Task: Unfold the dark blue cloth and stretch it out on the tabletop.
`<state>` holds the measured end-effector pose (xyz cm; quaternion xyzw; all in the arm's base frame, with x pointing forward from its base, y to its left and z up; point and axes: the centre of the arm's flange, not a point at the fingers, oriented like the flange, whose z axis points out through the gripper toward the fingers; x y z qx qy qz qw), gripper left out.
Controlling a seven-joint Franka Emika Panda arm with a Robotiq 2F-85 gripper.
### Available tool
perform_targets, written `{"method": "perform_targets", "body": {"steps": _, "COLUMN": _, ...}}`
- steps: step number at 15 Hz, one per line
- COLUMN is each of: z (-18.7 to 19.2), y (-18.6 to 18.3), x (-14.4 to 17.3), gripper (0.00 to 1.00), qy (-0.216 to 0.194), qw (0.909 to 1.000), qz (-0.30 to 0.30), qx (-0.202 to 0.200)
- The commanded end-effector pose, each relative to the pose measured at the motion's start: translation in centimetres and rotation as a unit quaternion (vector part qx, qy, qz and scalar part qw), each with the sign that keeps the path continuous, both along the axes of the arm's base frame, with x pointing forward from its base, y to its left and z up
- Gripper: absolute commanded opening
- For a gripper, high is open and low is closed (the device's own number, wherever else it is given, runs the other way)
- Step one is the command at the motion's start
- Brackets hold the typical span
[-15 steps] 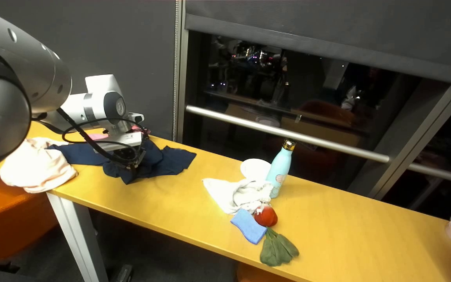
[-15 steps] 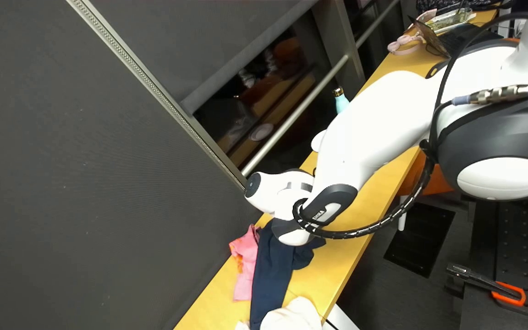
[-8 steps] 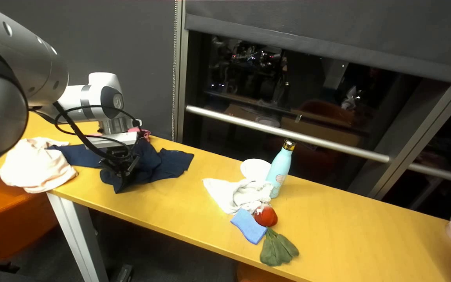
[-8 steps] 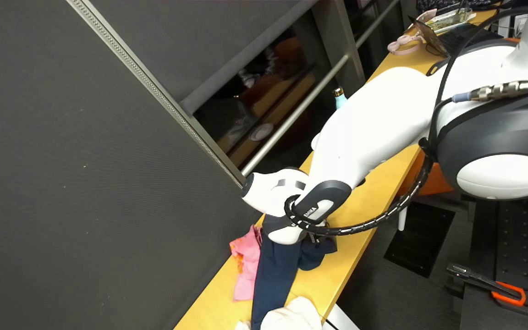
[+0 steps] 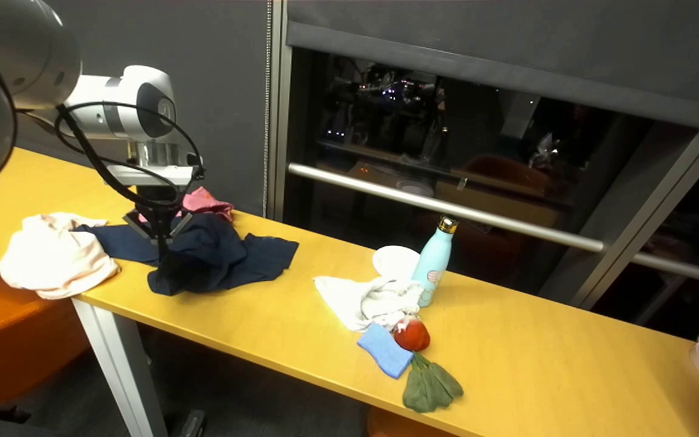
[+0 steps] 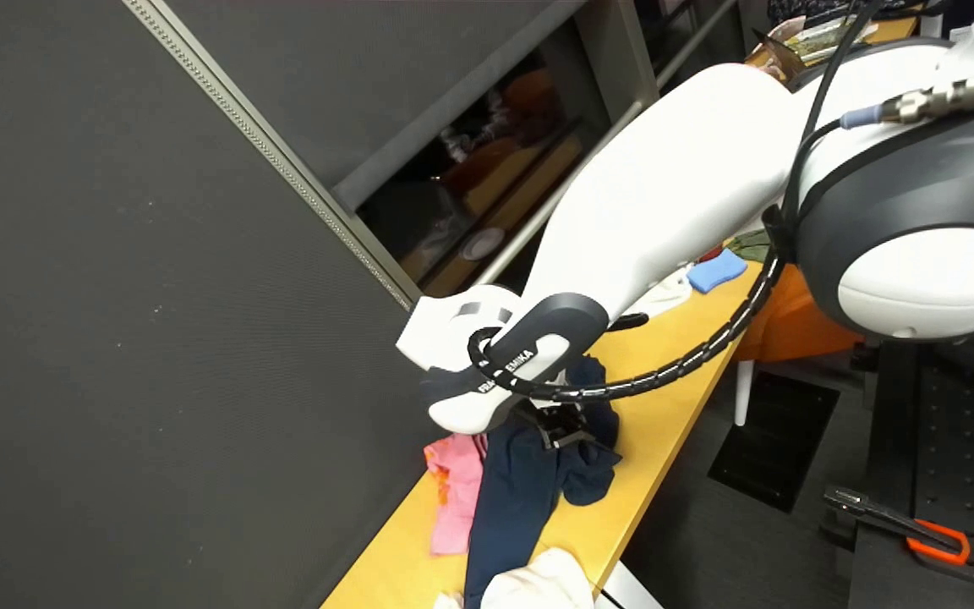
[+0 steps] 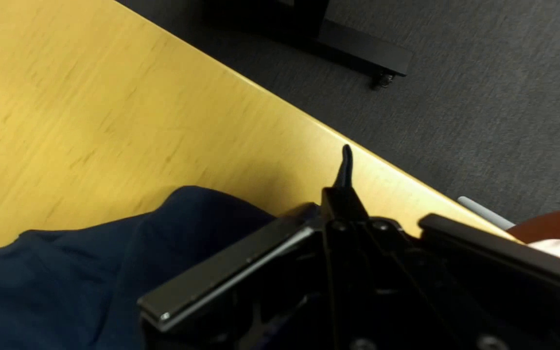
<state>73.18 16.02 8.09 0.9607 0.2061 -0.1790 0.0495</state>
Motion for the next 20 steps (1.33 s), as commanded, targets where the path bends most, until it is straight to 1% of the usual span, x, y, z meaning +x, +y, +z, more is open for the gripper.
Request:
{"method": "perform_targets", "body": {"steps": 1, "z": 2.8, "y": 4.6, "x": 0.1, "gripper": 0.00, "qy": 0.044, "qw": 0.9983, "qz": 0.017, "qx": 0.033}}
{"method": "perform_targets", "body": {"steps": 3, "z": 3.6, "y": 7.6, "x": -1.3, "gripper": 0.00, "qy": 0.068, "qw": 0.9956, "qz": 0.041, "qx": 0.050}}
{"method": "perform_targets", "body": {"steps": 5, "z": 3.6, "y": 10.1, "x": -2.4, "gripper": 0.00, "qy": 0.082, "qw": 0.9933, "qz": 0.059, "qx": 0.055}}
{"method": "perform_targets", "body": {"steps": 7, "z": 3.5, "y": 11.5, "x": -3.1, "gripper": 0.00, "qy": 0.092, "qw": 0.9919, "qz": 0.067, "qx": 0.057}}
{"method": "perform_targets", "body": {"steps": 10, "z": 3.5, "y": 12.3, "x": -3.4, "gripper": 0.00, "qy": 0.096, "qw": 0.9907, "qz": 0.075, "qx": 0.059}}
{"method": "perform_targets", "body": {"steps": 11, "z": 3.5, "y": 12.3, "x": -3.4, "gripper": 0.08, "qy": 0.093, "qw": 0.9914, "qz": 0.073, "qx": 0.057}}
{"method": "perform_targets", "body": {"steps": 12, "z": 3.4, "y": 12.0, "x": -3.2, "gripper": 0.27, "qy": 0.094, "qw": 0.9916, "qz": 0.069, "qx": 0.056}}
{"method": "perform_targets", "body": {"steps": 13, "z": 3.4, "y": 11.5, "x": -3.1, "gripper": 0.32, "qy": 0.093, "qw": 0.9921, "qz": 0.065, "qx": 0.054}}
{"method": "perform_targets", "body": {"steps": 15, "z": 3.6, "y": 9.9, "x": -2.4, "gripper": 0.47, "qy": 0.089, "qw": 0.9933, "qz": 0.055, "qx": 0.049}}
{"method": "perform_targets", "body": {"steps": 18, "z": 4.2, "y": 5.1, "x": -0.8, "gripper": 0.68, "qy": 0.067, "qw": 0.9973, "qz": 0.020, "qx": 0.024}}
{"method": "perform_targets", "body": {"steps": 20, "z": 4.2, "y": 0.7, "x": 0.1, "gripper": 0.83, "qy": 0.056, "qw": 0.9983, "qz": -0.007, "qx": 0.009}}
